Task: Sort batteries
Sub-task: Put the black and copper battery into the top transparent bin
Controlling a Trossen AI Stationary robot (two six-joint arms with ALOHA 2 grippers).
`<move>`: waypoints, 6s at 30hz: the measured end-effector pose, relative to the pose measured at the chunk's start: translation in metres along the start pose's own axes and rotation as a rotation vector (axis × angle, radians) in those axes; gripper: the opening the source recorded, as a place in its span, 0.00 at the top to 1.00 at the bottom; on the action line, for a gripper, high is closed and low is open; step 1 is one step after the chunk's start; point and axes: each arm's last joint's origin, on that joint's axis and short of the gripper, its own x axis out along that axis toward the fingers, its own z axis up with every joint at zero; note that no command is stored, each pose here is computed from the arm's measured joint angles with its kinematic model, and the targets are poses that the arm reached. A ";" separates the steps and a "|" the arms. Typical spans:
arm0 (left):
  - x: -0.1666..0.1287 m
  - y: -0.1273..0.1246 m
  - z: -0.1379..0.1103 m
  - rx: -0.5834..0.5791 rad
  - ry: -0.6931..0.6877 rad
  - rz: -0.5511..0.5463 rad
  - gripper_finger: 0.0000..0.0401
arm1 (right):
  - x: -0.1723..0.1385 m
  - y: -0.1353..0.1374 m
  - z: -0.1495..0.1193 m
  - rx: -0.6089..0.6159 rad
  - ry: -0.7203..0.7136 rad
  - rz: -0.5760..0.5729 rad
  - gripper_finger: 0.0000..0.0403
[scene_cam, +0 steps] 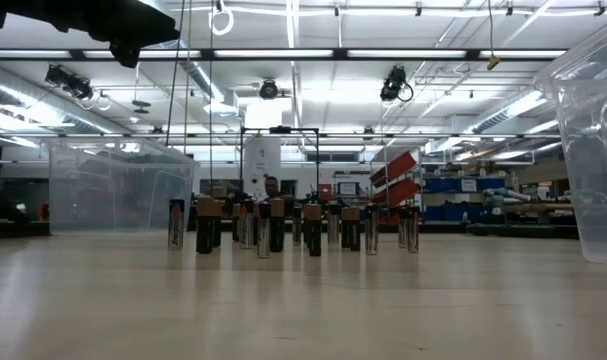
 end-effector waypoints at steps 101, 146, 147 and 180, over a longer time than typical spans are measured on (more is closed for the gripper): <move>0.037 -0.012 -0.019 0.006 -0.241 -0.187 0.74 | -0.095 -0.056 -0.067 -0.077 0.772 -0.436 1.00; -0.003 -0.003 -0.029 -0.083 -0.110 -0.157 0.74 | -0.096 -0.090 -0.201 0.247 1.796 -0.191 0.90; -0.003 -0.003 -0.029 -0.083 -0.110 -0.157 0.74 | -0.097 -0.089 -0.203 0.240 1.804 -0.182 0.89; -0.002 -0.003 -0.029 -0.059 -0.110 -0.133 0.74 | -0.117 -0.084 -0.233 0.133 1.782 -0.200 0.67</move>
